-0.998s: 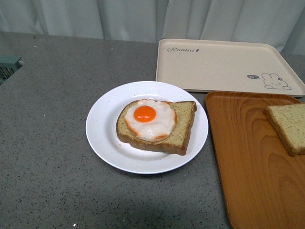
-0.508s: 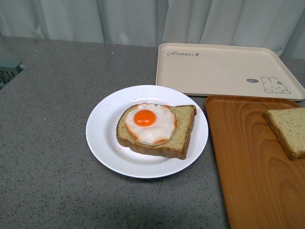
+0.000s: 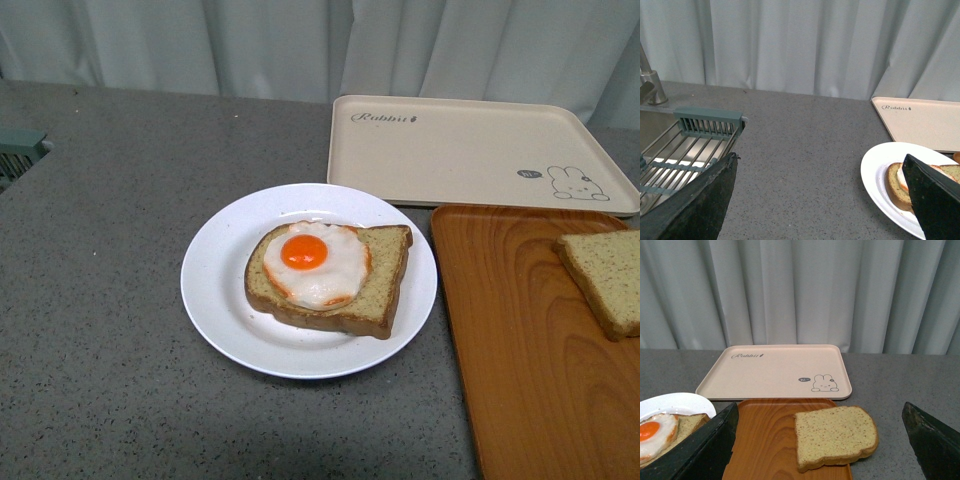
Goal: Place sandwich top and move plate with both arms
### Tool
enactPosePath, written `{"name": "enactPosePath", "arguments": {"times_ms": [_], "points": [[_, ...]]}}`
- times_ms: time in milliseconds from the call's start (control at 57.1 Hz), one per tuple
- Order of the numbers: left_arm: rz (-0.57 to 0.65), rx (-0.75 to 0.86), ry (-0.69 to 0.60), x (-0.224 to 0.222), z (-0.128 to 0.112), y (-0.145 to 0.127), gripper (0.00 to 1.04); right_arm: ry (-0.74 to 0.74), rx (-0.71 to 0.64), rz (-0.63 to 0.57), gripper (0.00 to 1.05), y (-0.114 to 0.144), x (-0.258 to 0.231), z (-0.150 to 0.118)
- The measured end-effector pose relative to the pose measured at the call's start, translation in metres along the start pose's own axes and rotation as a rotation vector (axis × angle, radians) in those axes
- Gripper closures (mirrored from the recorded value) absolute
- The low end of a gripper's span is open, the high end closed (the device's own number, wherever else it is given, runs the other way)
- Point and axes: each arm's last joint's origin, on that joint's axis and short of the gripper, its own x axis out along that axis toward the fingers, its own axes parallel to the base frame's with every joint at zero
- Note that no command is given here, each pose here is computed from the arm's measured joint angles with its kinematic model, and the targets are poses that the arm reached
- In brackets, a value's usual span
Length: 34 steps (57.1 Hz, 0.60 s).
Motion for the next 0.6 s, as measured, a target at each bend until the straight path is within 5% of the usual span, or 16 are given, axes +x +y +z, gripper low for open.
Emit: {"name": "enactPosePath", "arguments": {"times_ms": [595], "points": [[0.0,0.0,0.0,0.0,0.0,0.0,0.06,0.022,0.013,0.018,0.09,0.0001,0.0003,-0.0008]]}}
